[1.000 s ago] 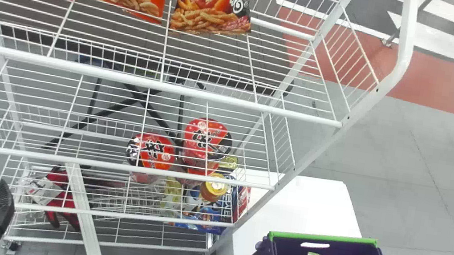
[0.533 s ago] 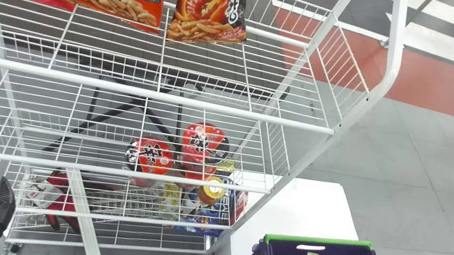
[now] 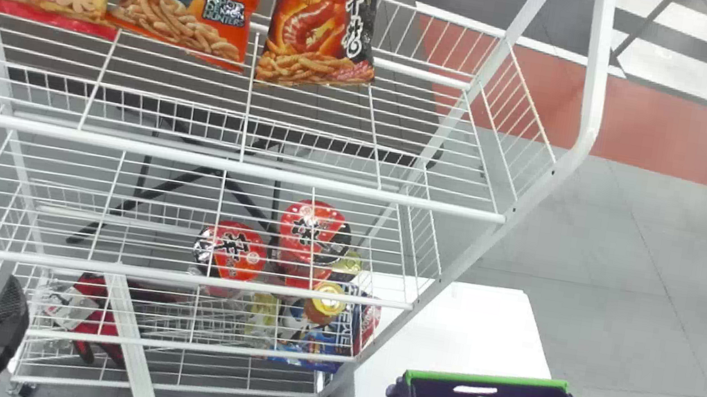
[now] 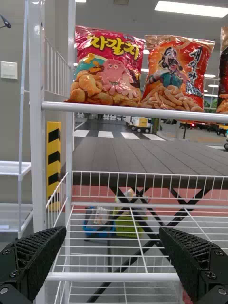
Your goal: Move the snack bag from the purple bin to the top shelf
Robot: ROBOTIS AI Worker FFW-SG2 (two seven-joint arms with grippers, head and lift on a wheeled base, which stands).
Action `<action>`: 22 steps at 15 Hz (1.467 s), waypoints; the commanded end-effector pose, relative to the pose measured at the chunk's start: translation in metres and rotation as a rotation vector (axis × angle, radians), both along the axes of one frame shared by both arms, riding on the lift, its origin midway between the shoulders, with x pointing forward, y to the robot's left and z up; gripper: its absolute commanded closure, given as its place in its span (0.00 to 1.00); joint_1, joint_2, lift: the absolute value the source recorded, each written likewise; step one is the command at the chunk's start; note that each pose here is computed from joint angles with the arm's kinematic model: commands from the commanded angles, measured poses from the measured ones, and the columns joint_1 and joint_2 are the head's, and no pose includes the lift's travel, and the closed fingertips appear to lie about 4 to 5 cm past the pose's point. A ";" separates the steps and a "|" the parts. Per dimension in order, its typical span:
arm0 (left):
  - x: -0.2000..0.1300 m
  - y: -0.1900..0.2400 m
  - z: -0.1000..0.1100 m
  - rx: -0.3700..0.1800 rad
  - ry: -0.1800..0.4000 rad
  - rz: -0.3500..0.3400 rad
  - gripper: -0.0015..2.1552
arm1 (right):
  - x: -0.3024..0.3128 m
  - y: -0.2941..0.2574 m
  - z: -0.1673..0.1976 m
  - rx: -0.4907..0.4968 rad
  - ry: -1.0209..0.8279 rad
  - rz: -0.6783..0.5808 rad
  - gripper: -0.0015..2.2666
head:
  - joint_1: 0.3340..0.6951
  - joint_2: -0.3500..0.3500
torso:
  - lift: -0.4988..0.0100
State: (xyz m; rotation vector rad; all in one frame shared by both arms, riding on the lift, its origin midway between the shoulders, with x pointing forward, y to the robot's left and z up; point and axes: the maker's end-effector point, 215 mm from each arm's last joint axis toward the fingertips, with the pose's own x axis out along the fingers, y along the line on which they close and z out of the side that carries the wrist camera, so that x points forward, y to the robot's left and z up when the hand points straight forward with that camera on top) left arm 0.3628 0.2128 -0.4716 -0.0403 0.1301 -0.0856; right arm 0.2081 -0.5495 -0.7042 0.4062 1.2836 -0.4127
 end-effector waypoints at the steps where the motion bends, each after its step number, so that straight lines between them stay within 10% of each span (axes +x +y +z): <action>1: 0.000 -0.001 -0.002 0.001 0.005 -0.003 0.04 | 0.000 0.001 0.001 0.004 0.005 -0.003 0.97 | 1.00 0.00 | 0.74; 22: -0.001 -0.005 -0.007 -0.003 0.014 -0.005 0.04 | 0.005 0.000 0.001 -0.006 0.004 0.013 0.97 | 1.00 0.00 | 0.90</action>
